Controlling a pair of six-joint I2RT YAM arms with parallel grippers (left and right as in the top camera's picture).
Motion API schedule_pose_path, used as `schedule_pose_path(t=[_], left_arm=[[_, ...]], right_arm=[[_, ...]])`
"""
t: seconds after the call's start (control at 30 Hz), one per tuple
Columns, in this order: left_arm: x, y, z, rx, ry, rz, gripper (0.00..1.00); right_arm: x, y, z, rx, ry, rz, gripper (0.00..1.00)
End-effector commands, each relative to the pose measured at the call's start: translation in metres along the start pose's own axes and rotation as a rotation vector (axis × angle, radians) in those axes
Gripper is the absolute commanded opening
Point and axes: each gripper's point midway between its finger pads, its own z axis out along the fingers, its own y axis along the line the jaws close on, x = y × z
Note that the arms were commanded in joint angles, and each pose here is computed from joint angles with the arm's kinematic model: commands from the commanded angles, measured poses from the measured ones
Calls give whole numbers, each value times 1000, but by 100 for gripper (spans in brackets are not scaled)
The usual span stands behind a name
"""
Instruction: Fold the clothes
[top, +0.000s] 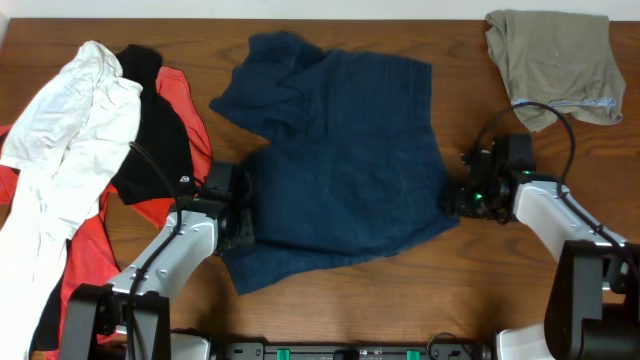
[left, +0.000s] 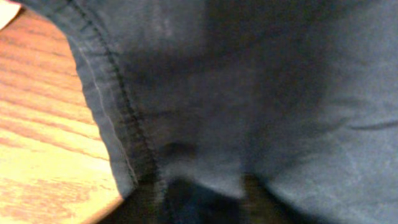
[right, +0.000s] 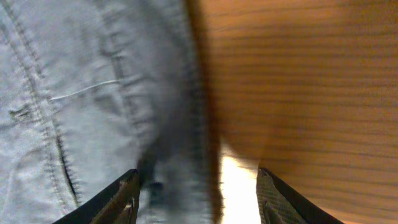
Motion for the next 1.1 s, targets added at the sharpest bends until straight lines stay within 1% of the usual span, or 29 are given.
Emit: schedule_pose_path(t=[0.0,0.07,0.1,0.13,0.17,0.23,0.3,0.37,0.5,0.53,0.57,0.63,0.73,0.77,0.8,0.83,0.87,0.9,0.93,0.97,1.0,1.07], left_arm=[[-13,1,-5,-12,-32,-14,68],[-18,-1,-8,-8,-42,-14,72],[-21,-1,-10,-7,-46,-14,72],[-24,-2,-13,-5,-51,-14,72],[-26,-3,-16,-3,-54,-12,72],[-33,-5,-24,-1,-60,1,72],[-40,-7,-31,0,-70,32,72],[-49,-10,-38,5,-89,68,72],[-69,-16,-52,18,-144,133,95],[-76,-19,-57,24,-165,144,98],[-84,-21,-63,30,-190,151,100],[-101,-33,-77,77,-242,187,99],[-127,-52,-103,161,-326,197,99],[-137,-60,-112,192,-360,200,99],[-145,-66,-119,218,-391,207,99],[-153,-72,-125,245,-425,219,99],[-162,-79,-130,273,-457,227,99],[-166,-82,-131,285,-474,230,99],[-172,-88,-130,307,-490,239,99],[-174,-93,-127,328,-492,251,99],[-175,-99,-123,348,-488,271,100],[-176,-110,-106,384,-466,325,98]], right_arm=[[6,14,4,-11,28,25,57],[12,20,6,-13,51,22,54],[16,22,6,-13,65,23,50],[19,24,6,-12,79,26,45],[22,24,7,-3,90,36,38],[30,17,6,50,117,88,18],[38,3,3,132,143,139,1],[47,-15,-3,224,165,193,1],[66,-42,-26,316,213,290,1],[70,-47,-32,323,223,315,1],[76,-53,-41,327,232,351,1],[86,-60,-59,331,245,399,1],[93,-64,-81,319,224,417,1],[91,-61,-86,298,202,410,7],[88,-57,-88,269,179,399,25],[82,-51,-90,234,149,381,39],[76,-45,-93,202,113,373,57],[71,-42,-95,183,84,368,66],[64,-39,-97,162,48,360,70],[59,-37,-98,148,23,353,72],[52,-34,-99,127,-8,335,71],[39,-26,-100,73,-56,282,71]])
